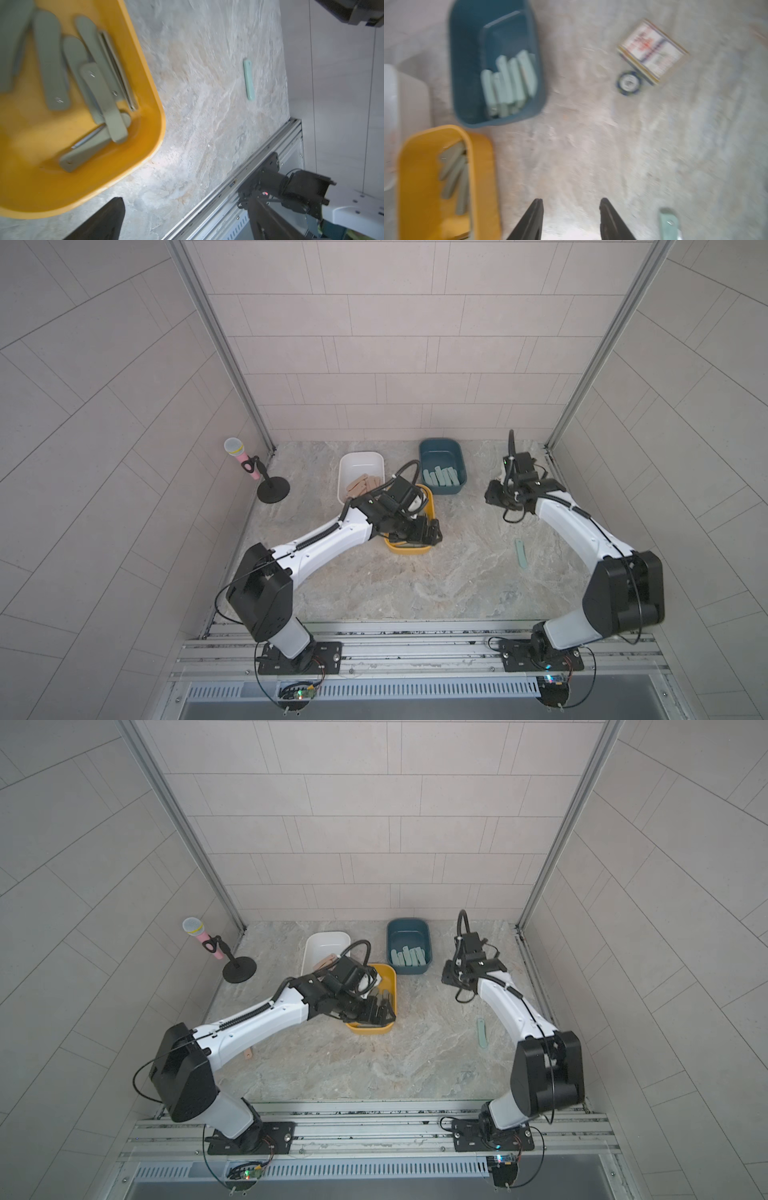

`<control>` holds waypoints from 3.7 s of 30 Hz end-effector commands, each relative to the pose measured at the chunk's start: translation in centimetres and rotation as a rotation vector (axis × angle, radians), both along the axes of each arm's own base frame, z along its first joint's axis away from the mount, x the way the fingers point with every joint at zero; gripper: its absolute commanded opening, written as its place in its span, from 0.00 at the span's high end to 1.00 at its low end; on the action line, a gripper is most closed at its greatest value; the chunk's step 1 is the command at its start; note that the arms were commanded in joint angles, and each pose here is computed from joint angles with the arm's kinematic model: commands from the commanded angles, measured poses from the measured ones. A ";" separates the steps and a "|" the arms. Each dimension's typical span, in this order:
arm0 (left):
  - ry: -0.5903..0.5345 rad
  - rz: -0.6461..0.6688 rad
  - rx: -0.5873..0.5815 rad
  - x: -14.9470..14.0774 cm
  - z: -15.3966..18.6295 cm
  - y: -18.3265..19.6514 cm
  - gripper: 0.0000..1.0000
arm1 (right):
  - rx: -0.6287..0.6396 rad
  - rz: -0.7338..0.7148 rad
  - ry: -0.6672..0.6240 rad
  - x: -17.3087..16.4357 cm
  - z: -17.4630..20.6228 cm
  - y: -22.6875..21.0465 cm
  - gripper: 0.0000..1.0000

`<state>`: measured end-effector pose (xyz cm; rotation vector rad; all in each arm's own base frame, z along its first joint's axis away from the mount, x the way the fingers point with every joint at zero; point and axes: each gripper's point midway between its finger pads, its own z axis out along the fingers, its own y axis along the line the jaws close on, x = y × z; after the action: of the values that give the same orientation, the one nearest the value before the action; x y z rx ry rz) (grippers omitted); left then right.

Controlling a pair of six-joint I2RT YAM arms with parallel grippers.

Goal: Place the fruit knives into the storage box by color
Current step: Place the fruit knife in the storage box, then pick up the fruit knife from the center of the board, then place the fruit knife in the storage box, then move the storage box to the center of the board.

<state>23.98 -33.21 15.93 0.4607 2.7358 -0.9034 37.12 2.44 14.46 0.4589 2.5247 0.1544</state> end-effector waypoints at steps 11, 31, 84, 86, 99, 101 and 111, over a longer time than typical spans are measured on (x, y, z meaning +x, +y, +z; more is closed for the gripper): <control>-0.005 -0.085 -0.004 -2.6 -0.7 -2.0 0.00 | -0.022 -0.155 0.407 -10.0 -10.2 -6.5 0.44; 0.032 -0.073 -0.031 -1.6 -1.4 -1.2 0.00 | -0.003 -0.181 0.482 -11.0 -13.0 -6.1 0.69; 0.144 0.449 0.245 15.8 -6.1 17.6 0.00 | -0.136 0.318 0.198 13.3 -6.2 11.3 0.52; 0.151 0.448 0.252 15.2 -6.3 17.9 0.00 | -0.142 0.314 0.207 12.7 -6.3 11.0 0.52; 0.134 0.488 0.239 13.4 -4.8 20.2 0.00 | -0.172 0.309 0.289 6.7 -7.7 9.0 0.52; 0.135 0.507 0.270 13.8 -4.8 20.9 0.00 | -0.175 0.308 0.301 5.6 -8.0 8.6 0.52; 0.134 0.601 0.386 16.1 -5.5 24.7 0.08 | -0.167 0.318 0.318 1.2 -7.7 7.8 0.52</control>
<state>40.10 -10.00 10.33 -0.3648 2.8807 -0.3591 39.09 10.25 5.50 0.0210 2.9013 -0.0131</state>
